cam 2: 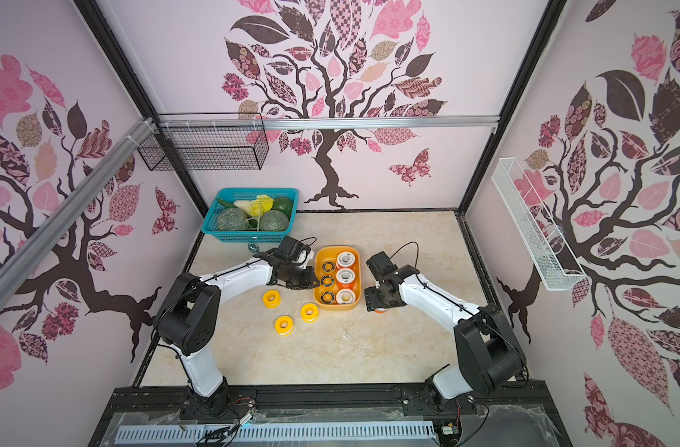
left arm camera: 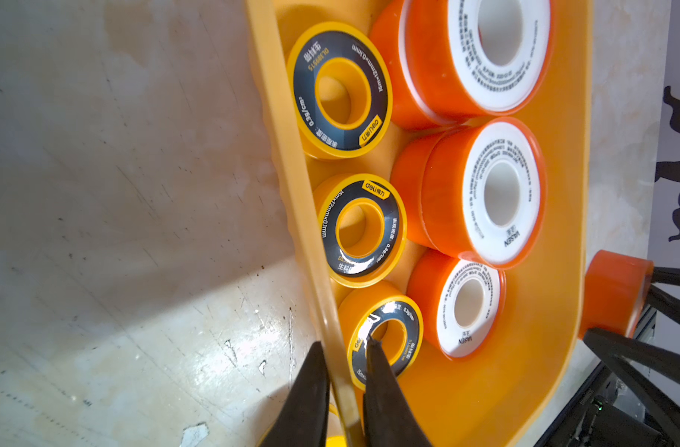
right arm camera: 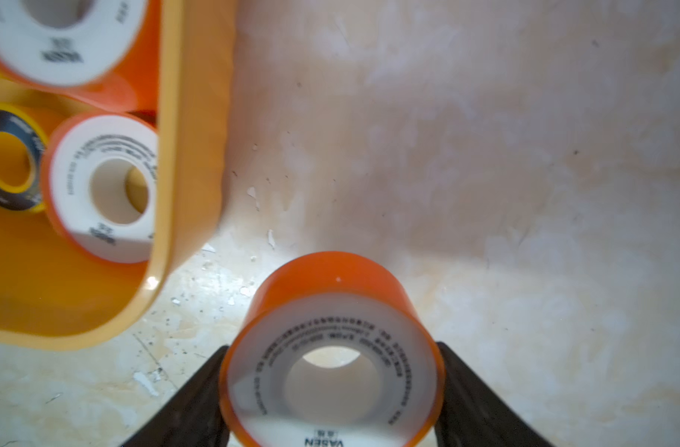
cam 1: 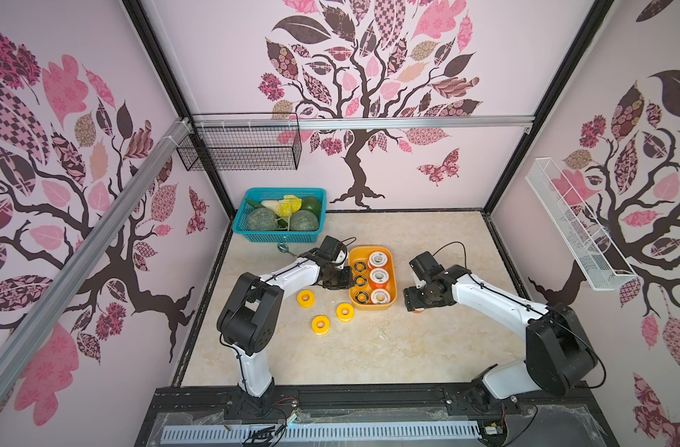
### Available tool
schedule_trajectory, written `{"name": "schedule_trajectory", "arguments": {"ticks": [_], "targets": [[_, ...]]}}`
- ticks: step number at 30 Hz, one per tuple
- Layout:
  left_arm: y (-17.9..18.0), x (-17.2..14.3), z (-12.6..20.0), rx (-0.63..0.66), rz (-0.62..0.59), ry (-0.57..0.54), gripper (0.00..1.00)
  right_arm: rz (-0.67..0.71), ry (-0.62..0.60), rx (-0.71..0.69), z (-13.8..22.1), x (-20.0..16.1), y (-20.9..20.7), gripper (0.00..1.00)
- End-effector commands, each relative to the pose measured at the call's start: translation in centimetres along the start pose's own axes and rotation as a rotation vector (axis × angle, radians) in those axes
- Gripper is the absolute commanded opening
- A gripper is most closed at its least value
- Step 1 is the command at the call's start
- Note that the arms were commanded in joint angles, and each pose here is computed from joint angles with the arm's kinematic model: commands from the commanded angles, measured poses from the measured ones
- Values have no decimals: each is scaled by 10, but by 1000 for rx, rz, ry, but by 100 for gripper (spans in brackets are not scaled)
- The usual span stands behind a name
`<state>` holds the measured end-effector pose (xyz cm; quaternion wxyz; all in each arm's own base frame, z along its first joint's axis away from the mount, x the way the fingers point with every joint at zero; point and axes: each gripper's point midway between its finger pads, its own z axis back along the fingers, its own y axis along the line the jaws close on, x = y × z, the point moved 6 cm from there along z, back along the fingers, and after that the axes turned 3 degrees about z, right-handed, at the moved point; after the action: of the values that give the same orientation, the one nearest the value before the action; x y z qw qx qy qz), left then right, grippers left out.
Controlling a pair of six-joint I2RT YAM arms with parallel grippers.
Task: Put the sealing tape into the storage box
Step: Pick up the sealing tape at the center of the board.
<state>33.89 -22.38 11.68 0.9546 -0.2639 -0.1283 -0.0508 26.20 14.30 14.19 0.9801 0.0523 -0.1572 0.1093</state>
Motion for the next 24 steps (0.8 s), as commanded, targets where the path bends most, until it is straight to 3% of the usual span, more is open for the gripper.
{"name": "schedule_trajectory", "arguments": {"ticks": [1, 13, 24], "targets": [[-10, 6, 5, -21, -35, -15, 20, 35, -82, 109, 29, 23, 16, 77], [-10, 6, 5, -20, -35, -16, 20, 176, -77, 269, 42, 53, 64, 76], [-9, 5, 5, -17, -36, -13, 20, 273, 6, 214, 17, 63, 94, 76]]}}
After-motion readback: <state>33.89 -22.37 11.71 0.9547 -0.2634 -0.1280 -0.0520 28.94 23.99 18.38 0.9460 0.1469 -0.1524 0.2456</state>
